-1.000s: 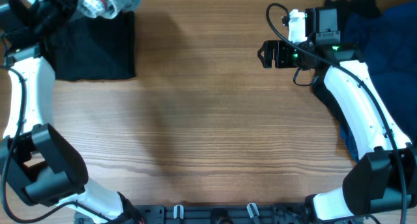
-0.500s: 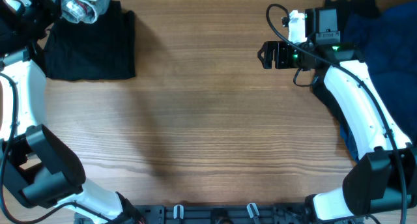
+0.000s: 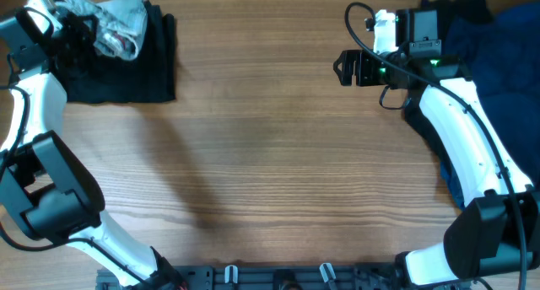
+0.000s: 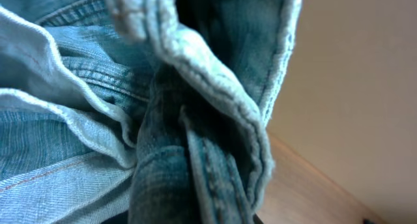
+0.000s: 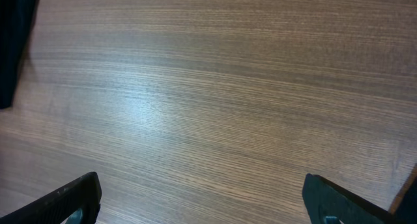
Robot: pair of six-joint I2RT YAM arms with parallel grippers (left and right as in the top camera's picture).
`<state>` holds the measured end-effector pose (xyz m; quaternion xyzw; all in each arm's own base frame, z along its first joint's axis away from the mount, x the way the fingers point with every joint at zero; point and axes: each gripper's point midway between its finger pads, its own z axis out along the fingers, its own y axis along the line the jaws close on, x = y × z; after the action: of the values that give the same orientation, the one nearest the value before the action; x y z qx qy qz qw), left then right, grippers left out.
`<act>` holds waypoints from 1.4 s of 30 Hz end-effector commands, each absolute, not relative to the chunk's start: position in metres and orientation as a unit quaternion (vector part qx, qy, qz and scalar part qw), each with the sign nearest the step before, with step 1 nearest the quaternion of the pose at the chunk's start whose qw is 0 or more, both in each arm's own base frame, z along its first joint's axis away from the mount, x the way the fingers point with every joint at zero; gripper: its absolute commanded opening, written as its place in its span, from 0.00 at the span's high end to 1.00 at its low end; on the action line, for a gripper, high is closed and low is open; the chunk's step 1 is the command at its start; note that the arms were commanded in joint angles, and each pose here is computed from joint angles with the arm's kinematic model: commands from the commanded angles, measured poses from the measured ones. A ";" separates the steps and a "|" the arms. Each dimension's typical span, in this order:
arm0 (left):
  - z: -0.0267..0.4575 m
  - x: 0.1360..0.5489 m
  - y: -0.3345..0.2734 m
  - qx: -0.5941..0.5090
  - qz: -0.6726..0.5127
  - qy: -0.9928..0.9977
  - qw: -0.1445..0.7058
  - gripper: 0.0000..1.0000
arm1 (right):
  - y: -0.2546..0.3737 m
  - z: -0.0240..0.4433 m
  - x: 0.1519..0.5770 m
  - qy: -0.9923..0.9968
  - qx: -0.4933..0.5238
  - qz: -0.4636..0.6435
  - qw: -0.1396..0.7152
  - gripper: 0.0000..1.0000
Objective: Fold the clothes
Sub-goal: 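Carry the folded shorts leftward with the left gripper toward the black stack, then lower the shorts onto the black stack and press them flat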
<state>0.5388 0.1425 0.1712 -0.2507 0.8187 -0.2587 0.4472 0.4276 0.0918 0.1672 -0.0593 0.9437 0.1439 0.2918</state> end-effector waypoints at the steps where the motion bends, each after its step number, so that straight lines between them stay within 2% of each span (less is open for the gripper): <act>1: 0.164 0.520 0.128 -0.258 -0.288 0.835 0.391 0.96 | 0.096 0.176 0.429 0.939 -0.056 0.156 0.300 0.00; 3: 0.142 0.498 0.129 -0.298 -0.286 0.848 0.332 0.96 | 0.096 0.175 0.428 0.940 -0.057 0.156 0.299 0.01; 4: 0.135 0.491 0.132 -0.312 -0.280 0.852 0.314 0.91 | 0.096 0.176 0.429 0.940 -0.057 0.156 0.299 0.00; 5: 0.124 0.479 0.137 -0.335 -0.267 0.857 0.288 0.72 | 0.096 0.176 0.429 0.939 -0.057 0.156 0.300 0.00; 7: 0.106 0.455 0.147 -0.376 -0.239 0.863 0.240 0.09 | 0.096 0.176 0.430 0.939 -0.058 0.156 0.302 0.00; 8: 0.100 0.445 0.152 -0.391 -0.228 0.864 0.222 0.01 | 0.096 0.176 0.430 0.939 -0.058 0.156 0.302 0.00; 15: 0.102 0.419 0.164 -0.426 -0.240 0.851 0.191 0.00 | 0.096 0.177 0.430 0.938 -0.058 0.156 0.304 0.00; 24: 0.158 0.368 0.148 -0.404 -0.194 0.875 0.183 0.01 | 0.096 0.177 0.431 0.938 -0.058 0.156 0.304 0.00; 27: 0.172 0.386 0.155 -0.342 -0.161 0.893 0.243 0.02 | 0.097 0.179 0.433 0.936 -0.058 0.156 0.310 0.00; 29: 0.175 0.407 0.156 -0.275 -0.129 0.909 0.285 0.09 | 0.097 0.180 0.435 0.934 -0.057 0.158 0.315 0.00; 32: 0.166 0.459 0.147 -0.115 -0.046 0.930 0.346 0.11 | 0.097 0.183 0.439 0.932 -0.046 0.162 0.322 0.00; 34: 0.156 0.477 0.146 -0.067 -0.002 0.933 0.354 0.11 | 0.097 0.183 0.439 0.932 -0.047 0.162 0.322 0.00; 36: 0.139 0.489 0.155 -0.051 0.059 0.935 0.346 0.09 | 0.097 0.182 0.439 0.932 -0.046 0.162 0.321 0.00; 39: 0.106 0.490 0.190 -0.092 0.168 0.933 0.305 0.09 | 0.098 0.181 0.437 0.933 -0.047 0.165 0.317 0.00; 42: 0.062 0.489 0.211 -0.122 0.197 0.933 0.274 0.09 | 0.099 0.177 0.437 0.935 -0.049 0.165 0.310 0.00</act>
<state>0.5035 0.1665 0.1009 -0.0900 0.9345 0.1031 0.3285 0.4371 0.0940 0.1748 -0.0465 0.9361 0.1535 0.3129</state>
